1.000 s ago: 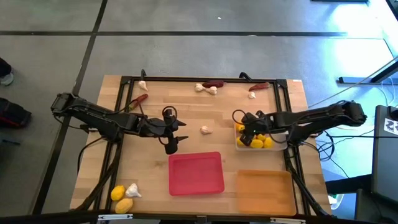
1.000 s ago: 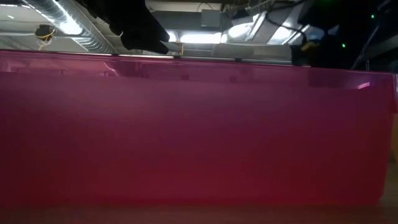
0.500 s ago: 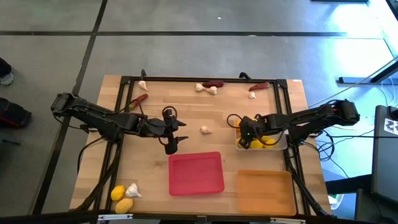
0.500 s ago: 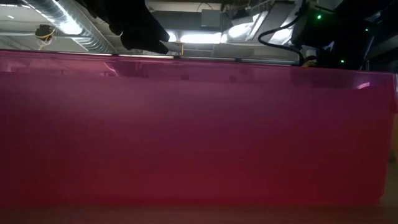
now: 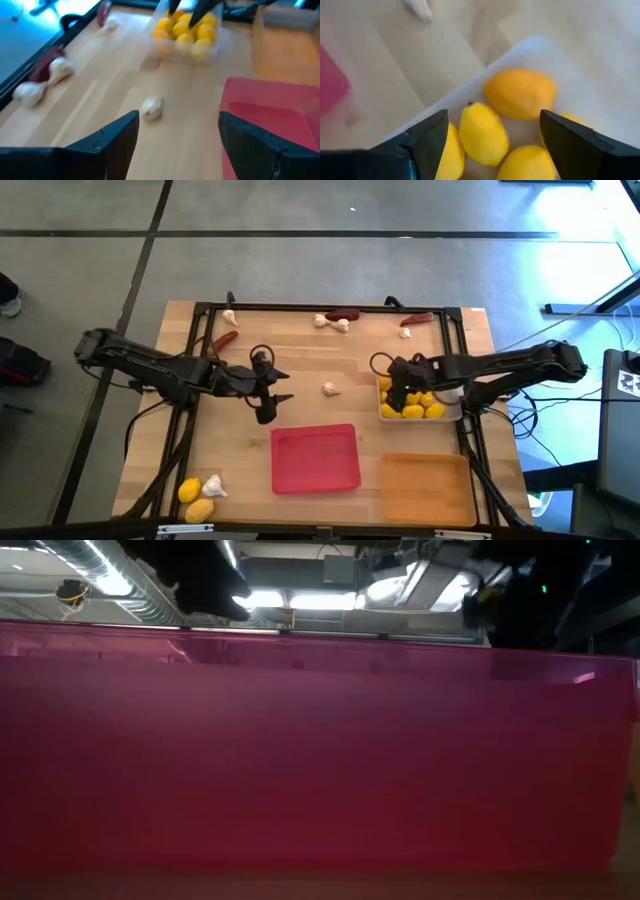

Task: Sort produce into baskets
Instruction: Put the white garlic into the orange bin

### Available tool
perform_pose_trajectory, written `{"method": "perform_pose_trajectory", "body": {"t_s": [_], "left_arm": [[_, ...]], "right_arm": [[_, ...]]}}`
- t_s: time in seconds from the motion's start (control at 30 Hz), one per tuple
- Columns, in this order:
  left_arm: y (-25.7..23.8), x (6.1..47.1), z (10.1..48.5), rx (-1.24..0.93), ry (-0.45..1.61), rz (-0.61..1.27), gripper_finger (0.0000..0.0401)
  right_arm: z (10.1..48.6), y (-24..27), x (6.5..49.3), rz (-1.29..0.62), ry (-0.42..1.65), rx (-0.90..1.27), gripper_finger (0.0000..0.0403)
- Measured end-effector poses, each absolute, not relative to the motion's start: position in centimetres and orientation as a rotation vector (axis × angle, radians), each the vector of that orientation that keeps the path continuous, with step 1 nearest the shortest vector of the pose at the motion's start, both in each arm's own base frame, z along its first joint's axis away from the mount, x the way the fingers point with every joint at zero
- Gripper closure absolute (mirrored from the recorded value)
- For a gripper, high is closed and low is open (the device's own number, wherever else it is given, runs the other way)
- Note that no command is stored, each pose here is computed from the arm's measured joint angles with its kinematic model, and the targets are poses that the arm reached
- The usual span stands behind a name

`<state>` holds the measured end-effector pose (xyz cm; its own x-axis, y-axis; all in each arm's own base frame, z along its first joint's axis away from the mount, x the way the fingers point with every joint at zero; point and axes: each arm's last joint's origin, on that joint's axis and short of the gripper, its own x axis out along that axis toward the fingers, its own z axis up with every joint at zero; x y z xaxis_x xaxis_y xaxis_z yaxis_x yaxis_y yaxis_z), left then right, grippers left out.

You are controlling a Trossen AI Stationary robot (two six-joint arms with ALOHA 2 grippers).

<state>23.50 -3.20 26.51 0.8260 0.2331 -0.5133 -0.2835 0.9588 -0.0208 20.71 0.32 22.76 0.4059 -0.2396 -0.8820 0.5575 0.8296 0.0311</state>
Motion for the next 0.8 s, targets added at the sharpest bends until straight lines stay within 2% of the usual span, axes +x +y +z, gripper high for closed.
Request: {"method": "perform_pose_trajectory", "body": {"t_s": [0.17,0.43,0.8], "left_arm": [[-2.6,21.8,26.3,-0.136,0.600,0.406,0.0132],[-1.7,20.8,24.9,-0.224,0.718,0.586,0.0132],[-2.0,23.4,24.2,-0.111,0.677,0.508,0.0132]], "right_arm": [[25.1,0.3,20.9,-0.481,0.889,0.343,0.0106],[25.7,0.4,23.1,-0.389,0.733,0.262,0.0107],[23.9,0.7,26.8,-0.288,0.681,0.189,0.0107]]}}
